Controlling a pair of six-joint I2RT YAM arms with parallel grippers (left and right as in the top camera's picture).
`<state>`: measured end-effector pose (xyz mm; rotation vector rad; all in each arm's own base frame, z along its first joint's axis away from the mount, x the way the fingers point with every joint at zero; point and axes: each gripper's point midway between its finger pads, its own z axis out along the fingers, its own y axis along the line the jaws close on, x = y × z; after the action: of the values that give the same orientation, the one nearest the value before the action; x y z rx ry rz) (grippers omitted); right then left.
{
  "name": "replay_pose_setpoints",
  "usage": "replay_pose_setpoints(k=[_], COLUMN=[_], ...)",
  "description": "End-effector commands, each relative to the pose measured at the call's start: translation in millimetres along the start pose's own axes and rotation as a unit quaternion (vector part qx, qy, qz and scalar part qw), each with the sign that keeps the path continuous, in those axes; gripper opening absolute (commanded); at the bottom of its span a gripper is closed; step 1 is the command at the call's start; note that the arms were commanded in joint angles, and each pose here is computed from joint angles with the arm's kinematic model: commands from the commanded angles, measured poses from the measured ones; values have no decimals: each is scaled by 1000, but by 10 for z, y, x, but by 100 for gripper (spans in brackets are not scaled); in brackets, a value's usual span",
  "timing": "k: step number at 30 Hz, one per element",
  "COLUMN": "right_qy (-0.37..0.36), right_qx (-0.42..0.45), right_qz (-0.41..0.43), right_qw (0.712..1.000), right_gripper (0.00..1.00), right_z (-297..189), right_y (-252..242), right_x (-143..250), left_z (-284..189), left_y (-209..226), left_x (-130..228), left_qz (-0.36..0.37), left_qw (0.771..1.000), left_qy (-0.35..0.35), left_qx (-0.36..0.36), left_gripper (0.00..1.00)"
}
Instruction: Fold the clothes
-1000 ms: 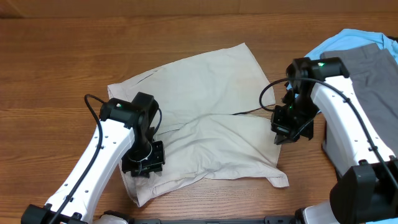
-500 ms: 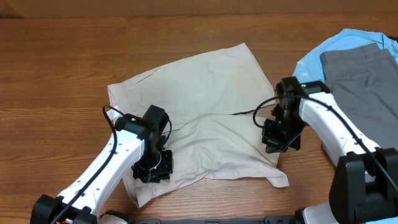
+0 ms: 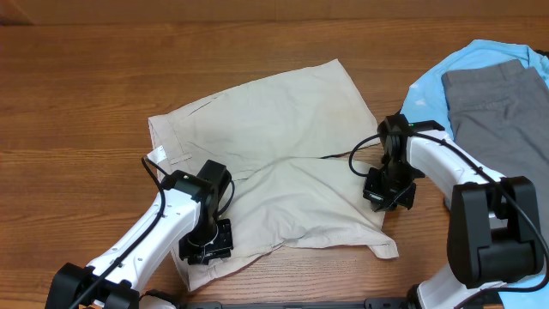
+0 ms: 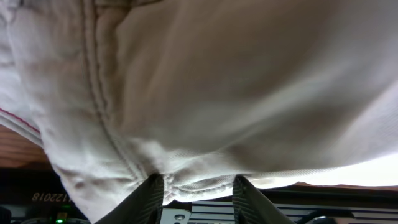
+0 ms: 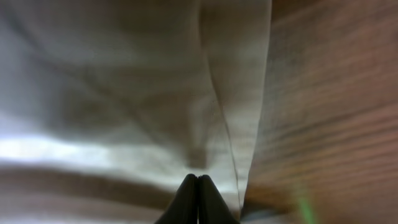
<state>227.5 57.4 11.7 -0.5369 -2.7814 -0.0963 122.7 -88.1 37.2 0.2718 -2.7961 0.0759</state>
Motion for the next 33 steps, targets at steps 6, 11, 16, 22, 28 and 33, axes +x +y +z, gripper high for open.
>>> replay_pose_setpoints(k=[6, 11, 16, 22, 28, 33], right_qy=[-35, -47, -90, -152, -190, -203], right_qx=[23, 24, 49, 49, 21, -6], right_qz=[42, 41, 60, 102, 147, 73], right_qw=[998, 998, 993, 982, 970, 976], right_gripper=[5, 5, 6, 6, 6, 18], right_z=[61, 207, 230, 136, 40, -86], right_y=[-92, -131, -259, -435, -661, -613], right_x=[-144, -169, -335, -688, -988, -1144], left_z=[24, 24, 24, 24, 24, 24], left_y=[54, 53, 52, 47, 47, 24], left_x=[-2, -2, 0, -7, -8, -41], left_qz=[-9, -9, -9, -9, -9, -4], left_qw=[1000, 1000, 1000, 1000, 1000, 1000], left_qy=[-8, -8, -7, -9, -9, -15], left_qx=[-14, -14, -13, -12, -12, -7], left_gripper=[41, 42, 43, 43, 43, 39])
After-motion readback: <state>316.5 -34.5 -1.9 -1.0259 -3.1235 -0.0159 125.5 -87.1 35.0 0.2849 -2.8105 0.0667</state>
